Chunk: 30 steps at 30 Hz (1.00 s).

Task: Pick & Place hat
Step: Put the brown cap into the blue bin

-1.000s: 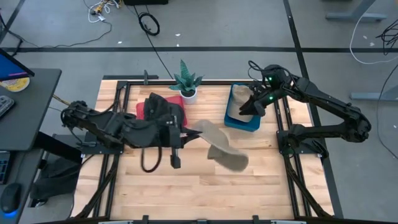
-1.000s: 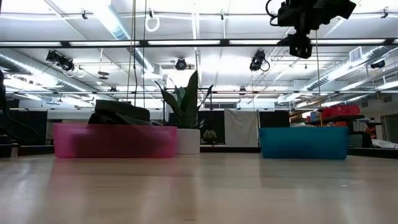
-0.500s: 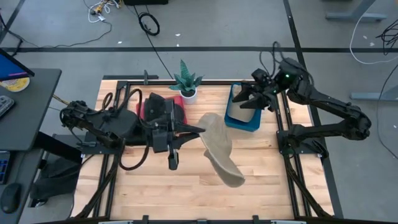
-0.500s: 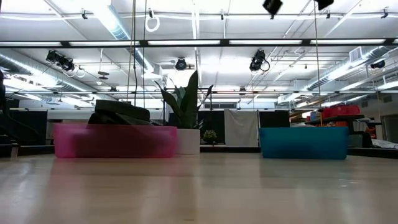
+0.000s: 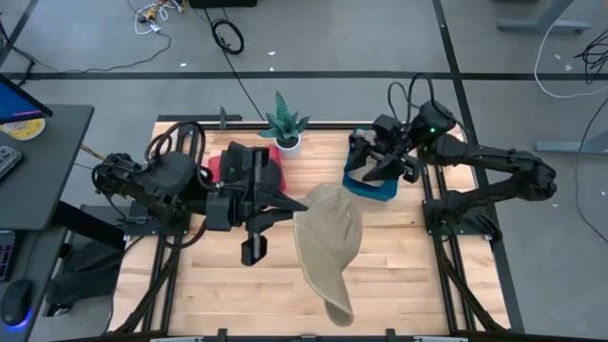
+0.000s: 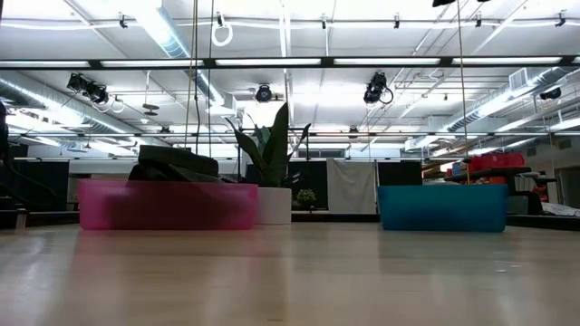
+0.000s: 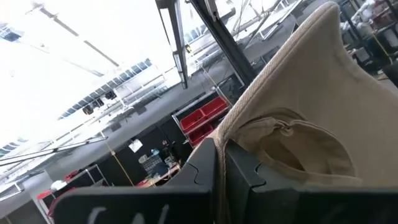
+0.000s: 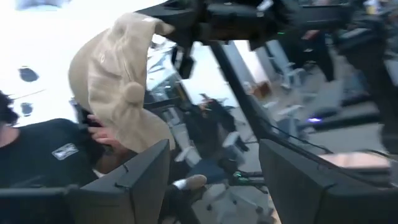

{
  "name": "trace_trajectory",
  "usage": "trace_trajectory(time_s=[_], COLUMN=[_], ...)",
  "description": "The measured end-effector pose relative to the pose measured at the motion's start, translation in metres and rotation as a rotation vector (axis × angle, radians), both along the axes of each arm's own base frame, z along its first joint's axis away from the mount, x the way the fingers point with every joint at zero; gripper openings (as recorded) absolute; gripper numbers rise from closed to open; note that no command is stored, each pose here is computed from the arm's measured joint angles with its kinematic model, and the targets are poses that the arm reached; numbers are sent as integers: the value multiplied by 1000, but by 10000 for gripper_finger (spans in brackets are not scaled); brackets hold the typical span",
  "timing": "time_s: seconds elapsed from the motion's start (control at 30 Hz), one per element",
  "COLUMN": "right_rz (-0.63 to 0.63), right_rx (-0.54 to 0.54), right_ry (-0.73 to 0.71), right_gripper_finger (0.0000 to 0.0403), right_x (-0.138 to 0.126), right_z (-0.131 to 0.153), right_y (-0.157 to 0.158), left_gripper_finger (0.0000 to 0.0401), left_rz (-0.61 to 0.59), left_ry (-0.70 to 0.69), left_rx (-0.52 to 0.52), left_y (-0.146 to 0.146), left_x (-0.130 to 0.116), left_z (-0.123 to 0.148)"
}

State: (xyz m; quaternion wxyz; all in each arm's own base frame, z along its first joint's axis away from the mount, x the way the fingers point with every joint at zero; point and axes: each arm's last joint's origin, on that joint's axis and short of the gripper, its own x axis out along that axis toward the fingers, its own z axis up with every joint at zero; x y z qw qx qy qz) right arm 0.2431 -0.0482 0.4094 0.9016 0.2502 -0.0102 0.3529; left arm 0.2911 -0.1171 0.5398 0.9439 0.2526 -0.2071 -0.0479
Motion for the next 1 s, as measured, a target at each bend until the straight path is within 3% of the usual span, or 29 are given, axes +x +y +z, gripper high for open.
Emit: trace_trajectory(time_s=[0.3,0.53,1.0], right_rz=[164,244,236], right_rx=[66,96,105], right_ry=[-137,-135,-214], right_gripper_finger=[249,249,249], right_x=[18,22,20], right_z=[6,5,9], right_y=[23,39,52], left_gripper_finger=[13,13,13], left_rz=[0,5,34], left_ry=[21,34,98], left_rx=[-36,-73,-110], left_y=[7,14,24], left_x=[8,11,36], left_z=[-3,-4,-20])
